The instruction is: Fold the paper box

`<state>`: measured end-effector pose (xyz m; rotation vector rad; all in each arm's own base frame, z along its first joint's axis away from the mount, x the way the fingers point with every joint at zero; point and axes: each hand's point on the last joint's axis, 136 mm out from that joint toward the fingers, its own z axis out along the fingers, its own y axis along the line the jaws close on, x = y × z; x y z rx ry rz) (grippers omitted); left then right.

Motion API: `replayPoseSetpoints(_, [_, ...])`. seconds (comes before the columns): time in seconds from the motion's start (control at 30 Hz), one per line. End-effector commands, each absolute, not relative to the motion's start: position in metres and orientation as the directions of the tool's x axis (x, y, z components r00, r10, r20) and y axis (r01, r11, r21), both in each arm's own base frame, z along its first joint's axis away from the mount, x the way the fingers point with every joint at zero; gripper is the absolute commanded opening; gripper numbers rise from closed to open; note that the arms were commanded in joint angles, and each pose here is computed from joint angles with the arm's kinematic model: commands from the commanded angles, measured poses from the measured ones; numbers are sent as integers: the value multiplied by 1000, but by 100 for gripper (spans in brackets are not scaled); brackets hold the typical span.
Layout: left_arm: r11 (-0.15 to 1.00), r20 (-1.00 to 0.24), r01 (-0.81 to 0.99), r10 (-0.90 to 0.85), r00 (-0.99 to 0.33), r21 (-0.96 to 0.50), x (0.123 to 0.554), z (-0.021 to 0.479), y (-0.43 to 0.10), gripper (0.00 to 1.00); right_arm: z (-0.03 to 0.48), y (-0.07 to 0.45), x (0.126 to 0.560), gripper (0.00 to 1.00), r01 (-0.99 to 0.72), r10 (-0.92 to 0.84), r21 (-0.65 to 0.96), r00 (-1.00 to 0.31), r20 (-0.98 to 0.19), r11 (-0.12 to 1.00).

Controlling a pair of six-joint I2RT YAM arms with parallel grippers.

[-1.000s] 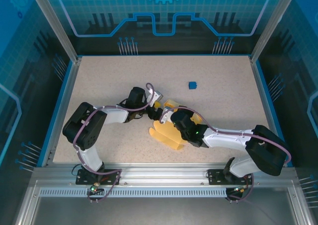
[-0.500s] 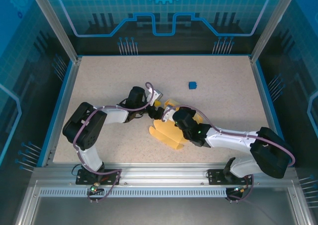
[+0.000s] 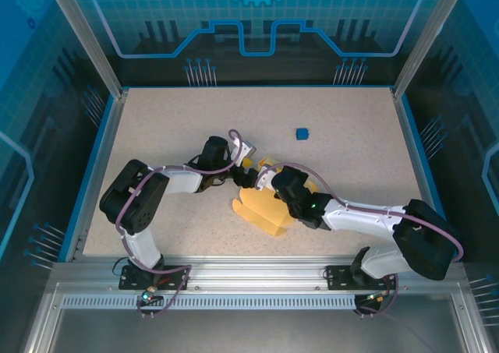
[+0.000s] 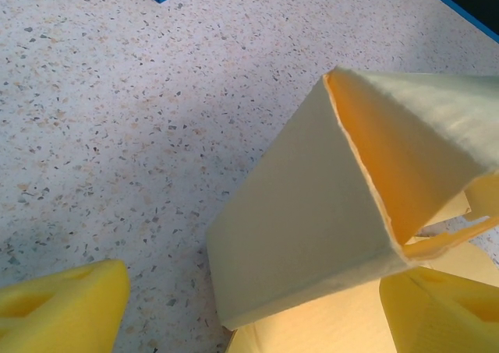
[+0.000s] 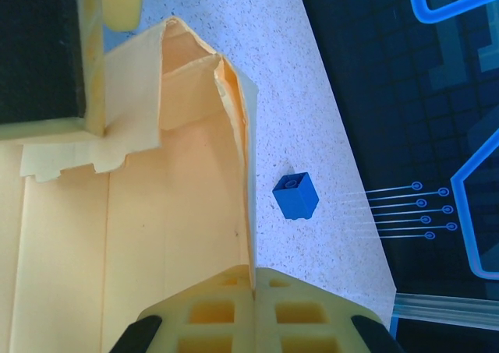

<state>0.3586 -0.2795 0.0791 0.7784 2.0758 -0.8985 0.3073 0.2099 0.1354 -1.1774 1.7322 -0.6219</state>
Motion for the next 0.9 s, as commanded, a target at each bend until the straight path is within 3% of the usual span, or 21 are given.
replayPoseSetpoints(0.0, [546, -836, 772, 217, -505, -325, 363, 93, -287, 84, 142, 216, 311, 0, -452, -882, -765, -125, -455, 459])
replayPoseSetpoints(0.3, [497, -834, 793, 218, -507, -352, 343, 98, -286, 77, 144, 204, 317, 0, -425, -869, -762, -171, -464, 489])
replayPoseSetpoints(0.57, [449, -817, 801, 227, -531, -396, 337, 95, -292, 64, 147, 203, 319, 0, -420, -864, -758, -175, -472, 499])
replayPoseSetpoints(0.87, [459, -818, 785, 190, -544, -416, 341, 100, -283, 68, 147, 199, 318, 0, -416, -866, -761, -182, -467, 498])
